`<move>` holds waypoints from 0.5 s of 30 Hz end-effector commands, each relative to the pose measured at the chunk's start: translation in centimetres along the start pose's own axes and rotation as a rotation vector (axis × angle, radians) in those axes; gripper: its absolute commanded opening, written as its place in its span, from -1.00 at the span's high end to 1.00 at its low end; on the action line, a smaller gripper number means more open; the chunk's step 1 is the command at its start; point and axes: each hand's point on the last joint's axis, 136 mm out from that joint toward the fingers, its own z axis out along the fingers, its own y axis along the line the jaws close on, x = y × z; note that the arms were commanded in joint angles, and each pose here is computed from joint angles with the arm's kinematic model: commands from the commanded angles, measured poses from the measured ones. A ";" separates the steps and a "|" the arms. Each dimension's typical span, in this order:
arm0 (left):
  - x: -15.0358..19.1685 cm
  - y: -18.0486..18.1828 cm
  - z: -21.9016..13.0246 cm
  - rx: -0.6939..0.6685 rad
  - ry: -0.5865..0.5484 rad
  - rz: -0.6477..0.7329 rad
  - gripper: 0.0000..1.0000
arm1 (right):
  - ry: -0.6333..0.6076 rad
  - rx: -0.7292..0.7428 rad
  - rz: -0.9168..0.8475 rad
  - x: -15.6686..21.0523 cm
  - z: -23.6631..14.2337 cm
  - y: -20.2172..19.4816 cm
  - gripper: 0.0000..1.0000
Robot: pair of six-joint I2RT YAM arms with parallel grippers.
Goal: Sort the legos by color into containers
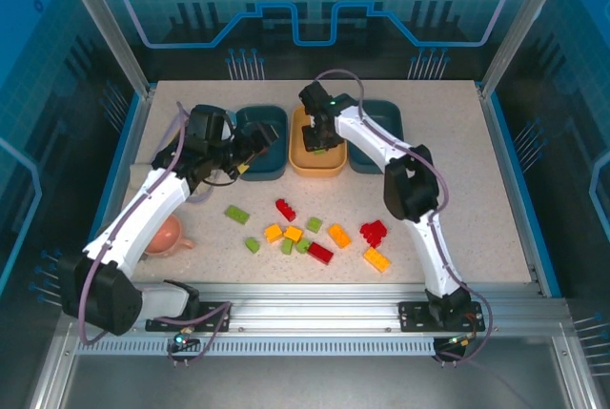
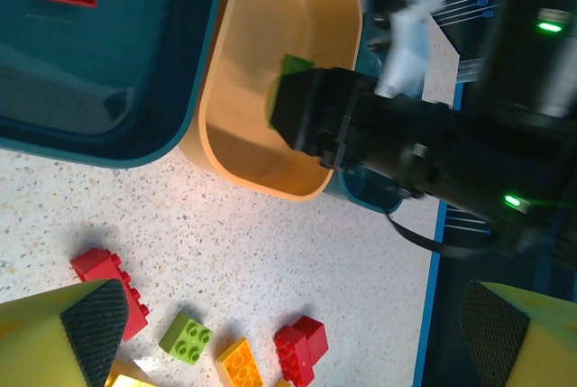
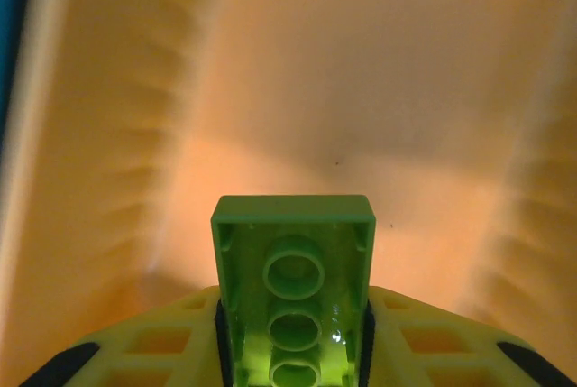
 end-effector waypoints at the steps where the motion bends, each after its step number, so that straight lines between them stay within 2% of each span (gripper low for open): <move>1: -0.5 -1.1 -0.1 0.036 0.000 0.038 -0.97 | 0.071 0.014 0.042 0.6 1.0 -0.7 0.27; 4: -0.1 -0.8 -0.1 0.035 0.011 0.032 -0.97 | 0.069 0.007 0.036 0.1 1.1 -0.6 0.13; 7: 0.4 -0.5 -0.3 0.036 0.024 0.032 -0.97 | 0.051 0.000 0.030 -0.4 -0.4 -0.4 -0.02; 10: 1.2 -0.3 -0.4 0.040 0.051 0.040 -0.97 | 0.001 0.002 0.025 -0.8 -3.6 -0.4 -0.10; 12: 2.0 -0.3 -0.5 0.041 0.080 0.062 -0.98 | -0.057 0.003 0.039 -0.8 -7.3 -0.9 -0.15; 15: 3.8 -0.4 -0.7 0.037 0.136 0.126 -0.98 | -0.108 0.008 0.083 1.4 -11.7 -1.8 -0.24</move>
